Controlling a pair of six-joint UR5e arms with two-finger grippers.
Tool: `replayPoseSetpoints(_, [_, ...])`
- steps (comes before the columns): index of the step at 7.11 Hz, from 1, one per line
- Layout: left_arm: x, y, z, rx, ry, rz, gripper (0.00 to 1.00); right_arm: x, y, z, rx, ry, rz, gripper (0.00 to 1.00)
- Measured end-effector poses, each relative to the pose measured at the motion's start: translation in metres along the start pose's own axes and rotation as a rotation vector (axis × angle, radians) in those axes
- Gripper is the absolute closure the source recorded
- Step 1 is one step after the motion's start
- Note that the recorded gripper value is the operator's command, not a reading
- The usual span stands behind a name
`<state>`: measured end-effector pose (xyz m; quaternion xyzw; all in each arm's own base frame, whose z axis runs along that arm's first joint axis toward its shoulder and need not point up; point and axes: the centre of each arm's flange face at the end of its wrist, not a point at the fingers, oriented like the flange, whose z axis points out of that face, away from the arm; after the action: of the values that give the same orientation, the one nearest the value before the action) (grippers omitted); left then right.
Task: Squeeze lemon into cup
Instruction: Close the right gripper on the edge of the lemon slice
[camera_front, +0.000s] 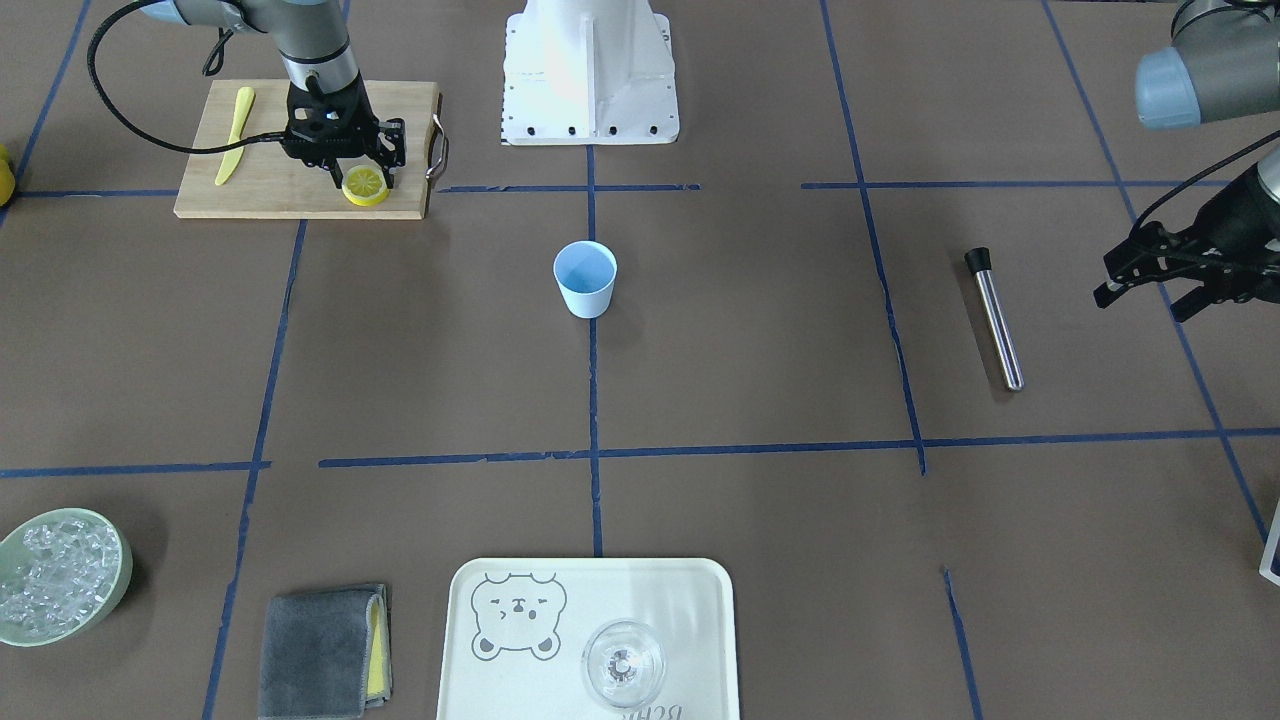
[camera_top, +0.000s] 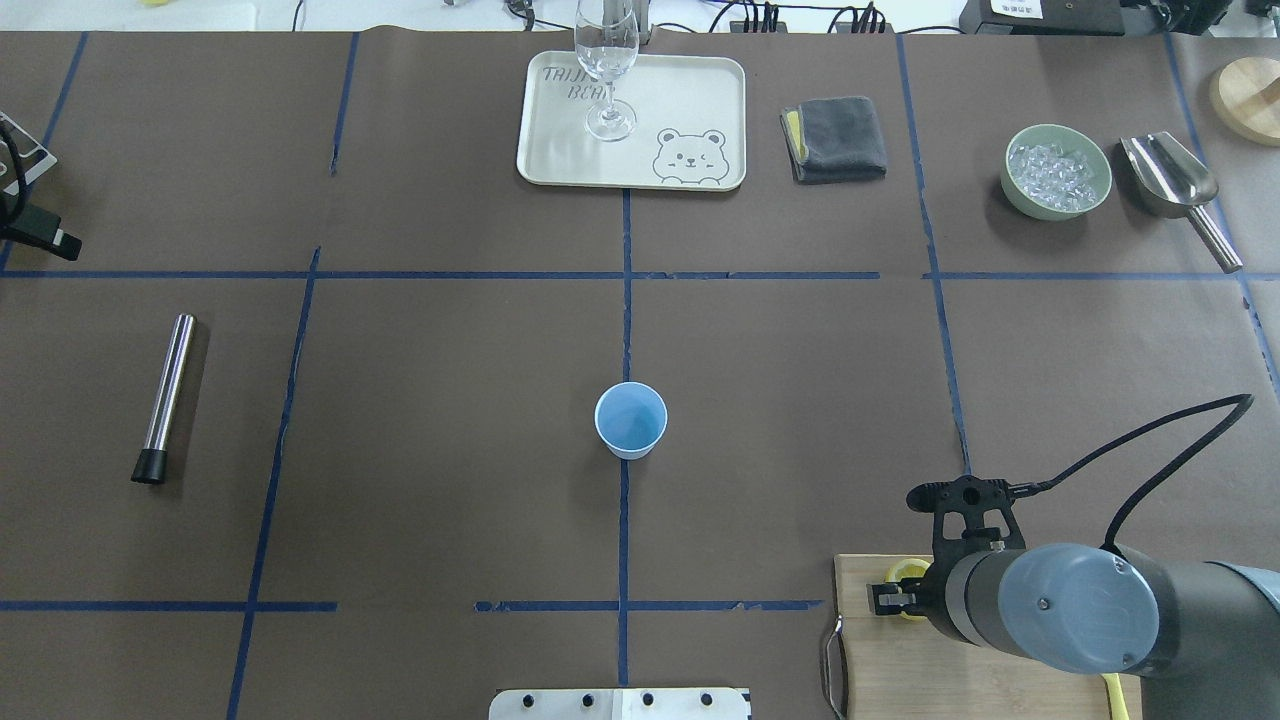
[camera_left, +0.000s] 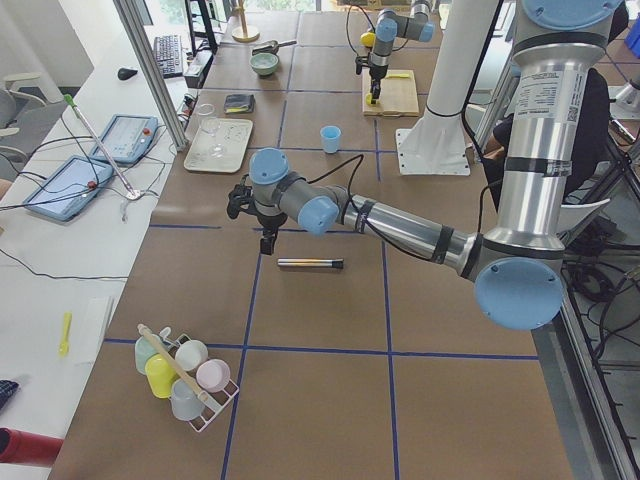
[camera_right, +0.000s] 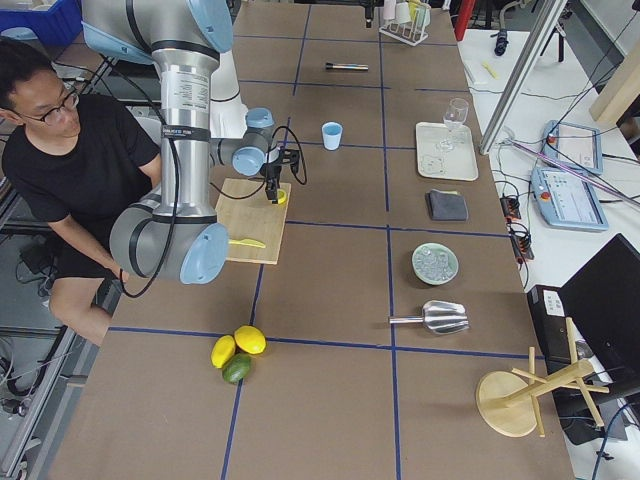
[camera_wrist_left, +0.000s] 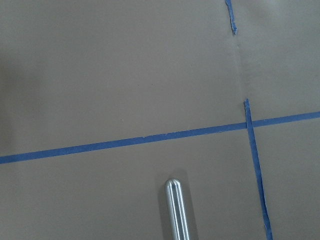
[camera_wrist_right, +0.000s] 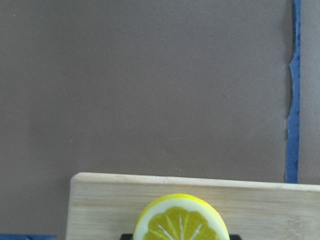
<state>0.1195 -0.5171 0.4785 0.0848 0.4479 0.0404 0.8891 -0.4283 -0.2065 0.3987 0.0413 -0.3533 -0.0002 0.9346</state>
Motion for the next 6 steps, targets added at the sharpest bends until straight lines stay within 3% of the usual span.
replayPoseSetpoints(6, [0.0011, -0.0004, -0.0015, 0.003, 0.001, 0.003, 0.0, -0.0008, -0.0007, -0.0036, 0.002, -0.004, 0.001, 0.34])
